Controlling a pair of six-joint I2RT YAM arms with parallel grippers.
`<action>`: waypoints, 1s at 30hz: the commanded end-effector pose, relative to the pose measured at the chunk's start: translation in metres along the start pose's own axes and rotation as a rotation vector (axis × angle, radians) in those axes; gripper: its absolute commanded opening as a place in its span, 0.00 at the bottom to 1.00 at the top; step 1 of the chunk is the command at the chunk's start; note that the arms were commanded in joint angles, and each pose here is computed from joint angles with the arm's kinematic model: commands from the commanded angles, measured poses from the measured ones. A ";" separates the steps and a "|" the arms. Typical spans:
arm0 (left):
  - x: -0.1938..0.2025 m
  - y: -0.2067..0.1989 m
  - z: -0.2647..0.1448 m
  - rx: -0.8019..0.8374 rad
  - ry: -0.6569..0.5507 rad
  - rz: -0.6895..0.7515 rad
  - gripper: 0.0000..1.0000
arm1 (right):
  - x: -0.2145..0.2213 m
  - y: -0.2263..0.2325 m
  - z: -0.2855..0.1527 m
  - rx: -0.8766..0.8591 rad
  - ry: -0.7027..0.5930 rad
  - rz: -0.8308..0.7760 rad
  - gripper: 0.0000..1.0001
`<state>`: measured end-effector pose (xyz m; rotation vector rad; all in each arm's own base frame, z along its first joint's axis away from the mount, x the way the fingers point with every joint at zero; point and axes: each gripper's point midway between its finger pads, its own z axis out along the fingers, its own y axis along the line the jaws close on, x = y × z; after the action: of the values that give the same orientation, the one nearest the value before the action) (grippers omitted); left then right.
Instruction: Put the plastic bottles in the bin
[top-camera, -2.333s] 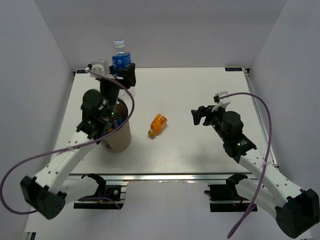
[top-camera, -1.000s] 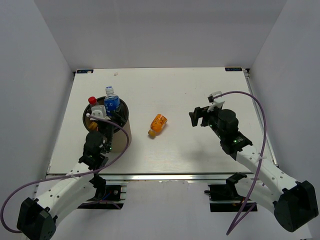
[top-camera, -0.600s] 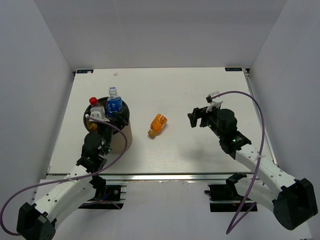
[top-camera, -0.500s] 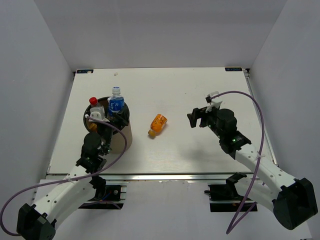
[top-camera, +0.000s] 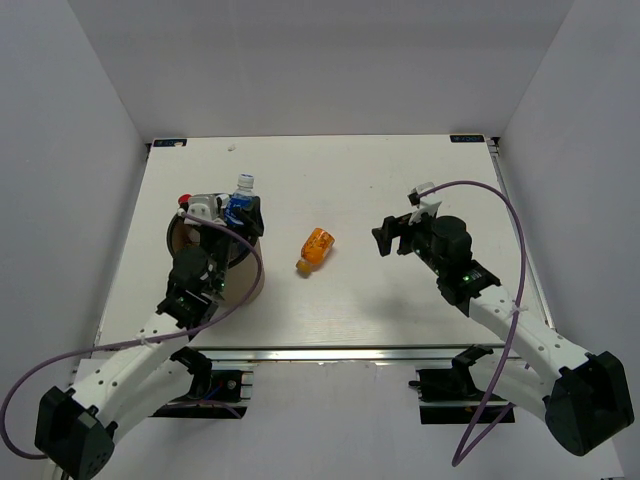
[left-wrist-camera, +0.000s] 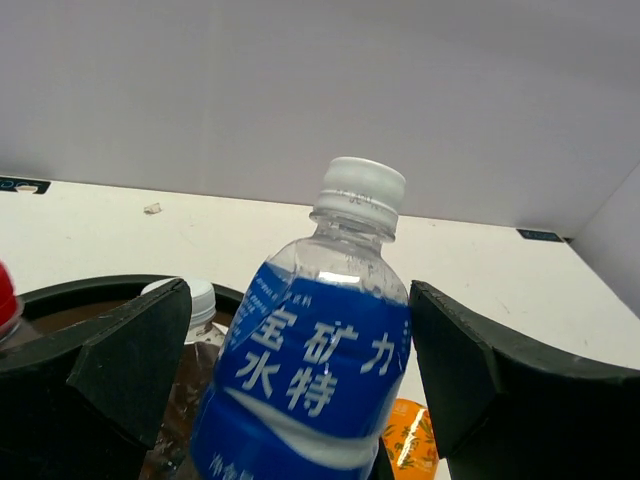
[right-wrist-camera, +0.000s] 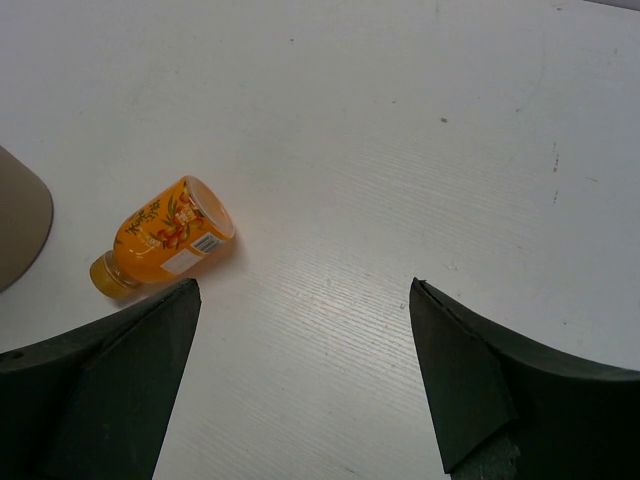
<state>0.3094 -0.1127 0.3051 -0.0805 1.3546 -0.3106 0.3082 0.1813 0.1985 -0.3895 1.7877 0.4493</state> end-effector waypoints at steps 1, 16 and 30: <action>-0.015 -0.001 0.011 -0.023 -0.033 0.016 0.98 | -0.029 0.001 0.000 -0.005 -0.075 -0.009 0.89; -0.021 0.006 0.031 -0.111 -0.023 0.060 0.78 | -0.030 0.003 0.001 -0.017 -0.075 -0.009 0.89; 0.008 0.005 -0.004 -0.008 -0.027 -0.018 0.00 | -0.029 0.007 0.006 -0.037 -0.066 -0.015 0.89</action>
<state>0.3081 -0.1055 0.3165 -0.1264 1.2777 -0.3136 0.3079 0.1864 0.1926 -0.4132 1.8047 0.4684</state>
